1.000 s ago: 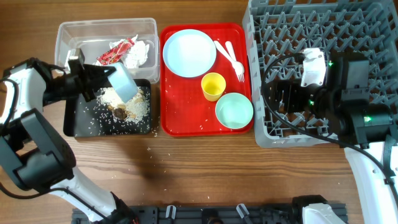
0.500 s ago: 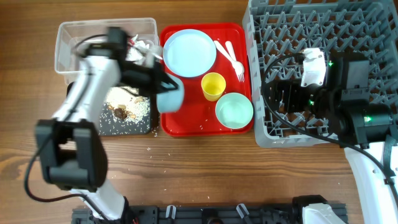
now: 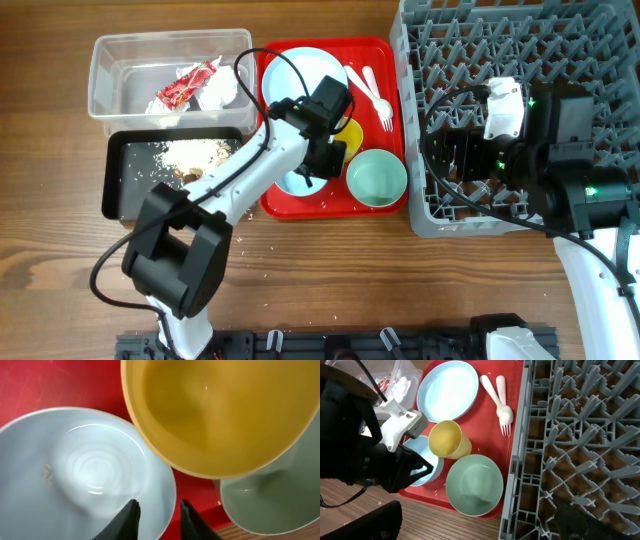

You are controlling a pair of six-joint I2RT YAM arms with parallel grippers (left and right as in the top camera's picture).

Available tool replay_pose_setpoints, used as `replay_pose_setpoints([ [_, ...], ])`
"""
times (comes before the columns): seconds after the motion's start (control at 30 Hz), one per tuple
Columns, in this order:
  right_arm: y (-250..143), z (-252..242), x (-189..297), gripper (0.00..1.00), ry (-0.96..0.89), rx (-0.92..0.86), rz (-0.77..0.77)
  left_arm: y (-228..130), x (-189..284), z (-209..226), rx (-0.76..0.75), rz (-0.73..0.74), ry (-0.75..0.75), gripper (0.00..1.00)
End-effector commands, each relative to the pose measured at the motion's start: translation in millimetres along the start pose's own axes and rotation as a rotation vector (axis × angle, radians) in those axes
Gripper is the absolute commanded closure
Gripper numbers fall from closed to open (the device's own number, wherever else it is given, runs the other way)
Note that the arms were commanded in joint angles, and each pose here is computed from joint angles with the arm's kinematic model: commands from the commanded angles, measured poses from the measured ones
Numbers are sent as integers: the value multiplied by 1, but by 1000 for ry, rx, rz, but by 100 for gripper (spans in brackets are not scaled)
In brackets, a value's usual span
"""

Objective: Sort waste into correct bins and load items into the dishwasher rack
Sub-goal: 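Set the empty blue bowl back on the red tray, then grasp the yellow cup with the left gripper and lift it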

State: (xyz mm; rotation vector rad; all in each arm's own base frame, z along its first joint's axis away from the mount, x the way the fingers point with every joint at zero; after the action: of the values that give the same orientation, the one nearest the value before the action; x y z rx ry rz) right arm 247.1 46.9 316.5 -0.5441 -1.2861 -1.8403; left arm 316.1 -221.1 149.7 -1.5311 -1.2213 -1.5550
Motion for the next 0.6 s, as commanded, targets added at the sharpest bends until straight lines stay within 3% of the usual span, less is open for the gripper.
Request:
replay_pose_setpoints([
  [0.0, 5, 3, 3, 0, 14, -4, -14, 1, -1, 3, 26, -5, 31, 69],
  [0.17, 5, 3, 3, 0, 14, -4, -15, 18, 39, 5, 57, -83, 1, 60],
  [0.3, 6, 2, 0, 0, 13, -4, -12, 42, 72, 6, 30, -225, -20, 53],
  [0.43, 7, 0, -9, 0, 8, -16, 18, 59, 57, 16, 23, -273, -17, 53],
  [0.57, 7, -2, -14, 0, 6, -43, 34, 67, 27, 18, 24, -243, -11, 59],
])
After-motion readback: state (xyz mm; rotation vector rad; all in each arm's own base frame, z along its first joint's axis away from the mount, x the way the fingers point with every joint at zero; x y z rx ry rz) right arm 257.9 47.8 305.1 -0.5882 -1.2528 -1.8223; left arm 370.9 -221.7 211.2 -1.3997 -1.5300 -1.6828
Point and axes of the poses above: each gripper's point midway between its finger pads, its own x axis back along the fingers, its own z axis along the line the jaws close on, y = z × x, the point moved 9 cm from there along x, back along the fingers, and after that the axes turned 9 degrees about -x, right-handed, at the moved point
